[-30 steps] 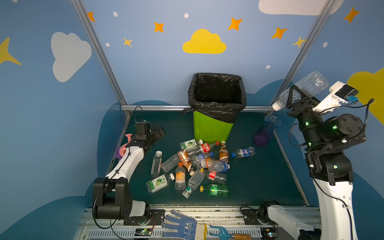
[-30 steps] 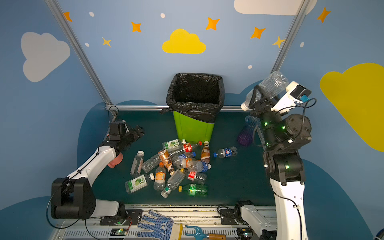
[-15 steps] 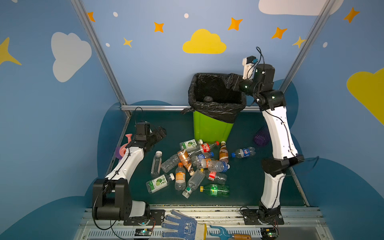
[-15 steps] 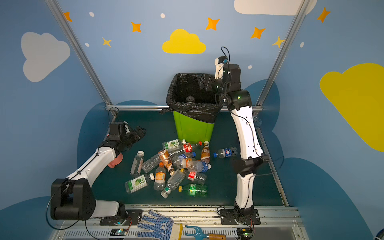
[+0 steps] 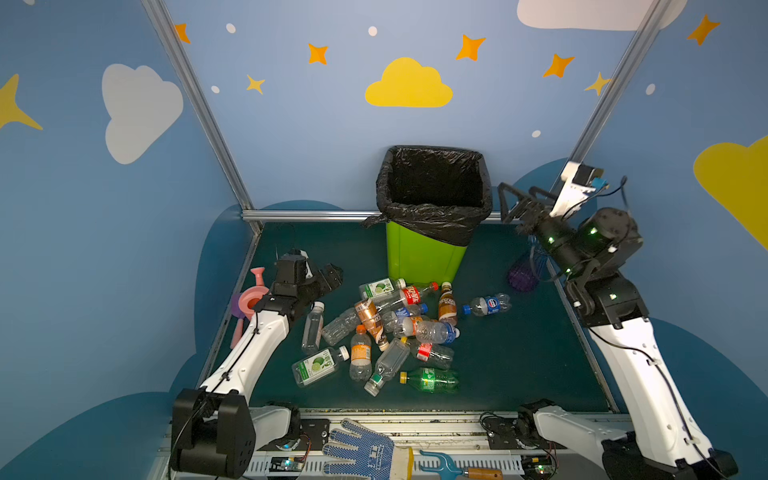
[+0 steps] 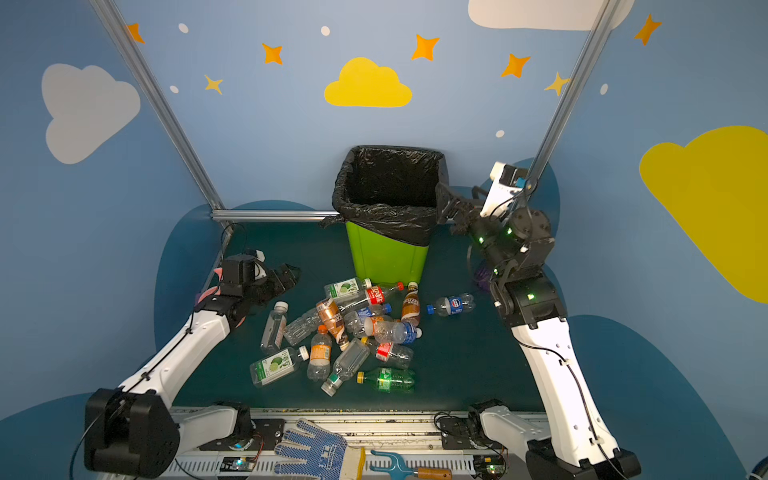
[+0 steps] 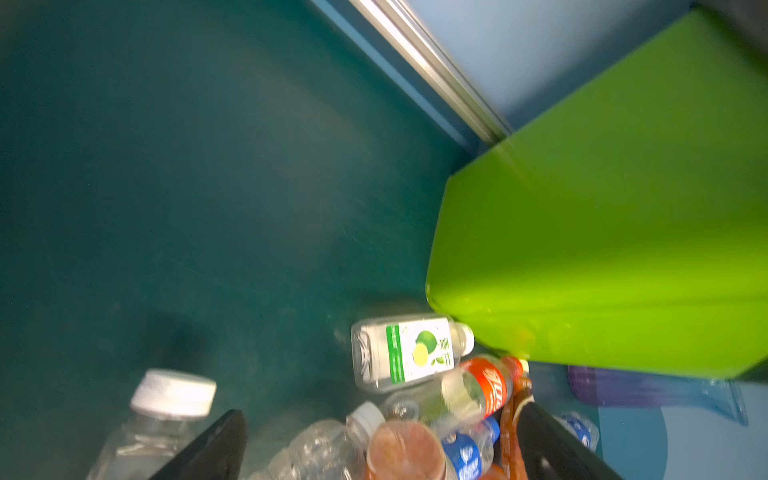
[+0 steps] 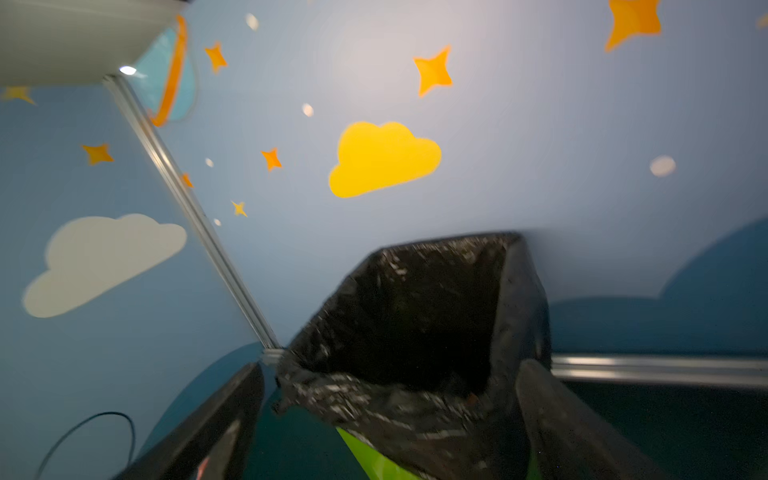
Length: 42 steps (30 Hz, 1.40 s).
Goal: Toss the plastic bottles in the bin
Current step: 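Grasp the small white-capped clear bottle with the left gripper while the right draws back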
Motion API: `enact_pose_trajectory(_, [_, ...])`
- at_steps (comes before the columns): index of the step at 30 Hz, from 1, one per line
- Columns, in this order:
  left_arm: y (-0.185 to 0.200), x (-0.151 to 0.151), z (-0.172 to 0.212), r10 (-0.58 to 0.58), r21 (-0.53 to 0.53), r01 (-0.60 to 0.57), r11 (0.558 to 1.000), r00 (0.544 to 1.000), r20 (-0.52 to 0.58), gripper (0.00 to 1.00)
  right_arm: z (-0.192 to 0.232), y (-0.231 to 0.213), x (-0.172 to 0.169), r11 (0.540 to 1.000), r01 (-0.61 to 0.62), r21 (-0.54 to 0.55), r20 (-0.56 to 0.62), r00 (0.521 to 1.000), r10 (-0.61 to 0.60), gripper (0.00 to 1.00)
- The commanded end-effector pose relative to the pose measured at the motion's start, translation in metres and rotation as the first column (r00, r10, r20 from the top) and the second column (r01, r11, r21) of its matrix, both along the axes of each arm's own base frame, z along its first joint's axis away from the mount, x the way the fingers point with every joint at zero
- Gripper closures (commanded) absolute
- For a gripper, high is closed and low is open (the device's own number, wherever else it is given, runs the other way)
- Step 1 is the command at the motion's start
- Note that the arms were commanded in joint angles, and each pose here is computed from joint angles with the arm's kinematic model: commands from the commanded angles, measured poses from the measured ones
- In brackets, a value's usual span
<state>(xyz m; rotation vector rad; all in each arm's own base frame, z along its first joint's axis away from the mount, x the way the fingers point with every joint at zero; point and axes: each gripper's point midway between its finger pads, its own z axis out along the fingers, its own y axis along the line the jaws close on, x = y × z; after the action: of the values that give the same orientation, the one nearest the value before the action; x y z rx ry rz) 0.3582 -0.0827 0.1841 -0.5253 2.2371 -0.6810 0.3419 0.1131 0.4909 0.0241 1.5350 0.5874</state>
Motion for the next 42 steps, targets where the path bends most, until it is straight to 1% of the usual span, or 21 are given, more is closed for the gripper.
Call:
enact_pose_trajectory(1, [-0.015,-0.022,-0.008,-0.026,-0.037,0.024,0.999,0.998,-0.055,0.0,-0.085,-0.024,0.012,0.994,0.109,0.0,-0.197,0.974,-0.107,0.03])
enact_pose_trajectory(3, [-0.023,-0.036,-0.016,-0.031,-0.06,0.026,0.998,0.996,-0.086,0.0,-0.132,-0.039,0.005,0.987,0.157,0.013,-0.305,0.941,-0.146,0.03])
enact_pose_trajectory(6, [-0.021,-0.053,-0.024,0.001,-0.048,-0.006,0.999,0.994,-0.113,0.0,-0.195,-0.054,-0.008,0.978,0.203,0.047,-0.436,0.885,-0.163,0.03])
enact_pose_trajectory(9, [0.005,-0.067,-0.031,0.095,0.065,-0.088,0.994,0.987,-0.129,0.0,-0.243,-0.064,-0.022,0.966,0.249,0.07,-0.529,0.831,-0.175,0.03])
enact_pose_trajectory(12, [0.034,-0.079,-0.04,0.187,0.219,-0.153,0.964,0.972,-0.145,0.0,-0.274,-0.068,-0.031,0.955,0.284,0.089,-0.584,0.791,-0.181,0.03])
enact_pose_trajectory(13, [0.042,-0.082,-0.042,0.206,0.26,-0.163,0.952,0.967,-0.148,0.0,-0.276,-0.069,-0.032,0.952,0.29,0.099,-0.589,0.788,-0.178,0.03])
enact_pose_trajectory(14, [0.047,-0.085,-0.046,0.212,0.296,-0.159,0.942,0.965,-0.156,0.0,-0.29,-0.07,-0.035,0.951,0.295,0.093,-0.612,0.77,-0.179,0.03])
enact_pose_trajectory(16, [0.052,-0.087,-0.051,0.218,0.339,-0.149,0.929,0.96,-0.176,0.0,-0.295,-0.071,-0.035,0.95,0.3,0.088,-0.623,0.761,-0.183,0.03])
enact_pose_trajectory(20, [0.053,-0.085,-0.065,0.184,0.403,-0.073,0.912,0.952,-0.243,0.0,-0.299,-0.072,-0.033,0.951,0.3,0.072,-0.638,0.747,-0.187,0.03])
enact_pose_trajectory(22, [0.053,-0.084,-0.074,0.174,0.43,-0.036,0.902,0.943,-0.285,0.02,-0.303,-0.072,-0.031,0.95,0.304,0.068,-0.651,0.735,-0.188,0.03])
enact_pose_trajectory(24, [0.057,-0.085,-0.083,0.198,0.457,-0.027,0.889,0.923,-0.33,0.05,-0.307,-0.071,-0.031,0.95,0.304,0.068,-0.666,0.723,-0.183,0.03])
enact_pose_trajectory(26, [0.057,-0.085,-0.09,0.186,0.476,0.014,0.879,0.91,-0.37,0.09,-0.31,-0.071,-0.031,0.95,0.305,0.069,-0.677,0.714,-0.18,0.03])
enact_pose_trajectory(30, [0.055,-0.079,-0.102,0.169,0.465,0.047,0.884,0.896,-0.411,0.14,-0.314,-0.072,-0.032,0.947,0.314,0.07,-0.685,0.705,-0.184,0.03])
enact_pose_trajectory(35, [0.058,-0.075,-0.111,0.184,0.43,0.019,0.903,0.886,-0.426,0.22,-0.316,-0.074,-0.034,0.944,0.322,0.07,-0.686,0.703,-0.189,0.03])
enact_pose_trajectory(38, [0.06,-0.074,-0.115,0.193,0.425,0.008,0.905,0.883,-0.428,0.26,-0.316,-0.076,-0.034,0.942,0.329,0.068,-0.688,0.699,-0.195,0.03])
enact_pose_trajectory(42, [0.065,-0.074,-0.12,0.211,0.423,-0.001,0.906,0.868,-0.449,0.34,-0.316,-0.076,-0.033,0.941,0.329,0.075,-0.687,0.701,-0.191,0.03])
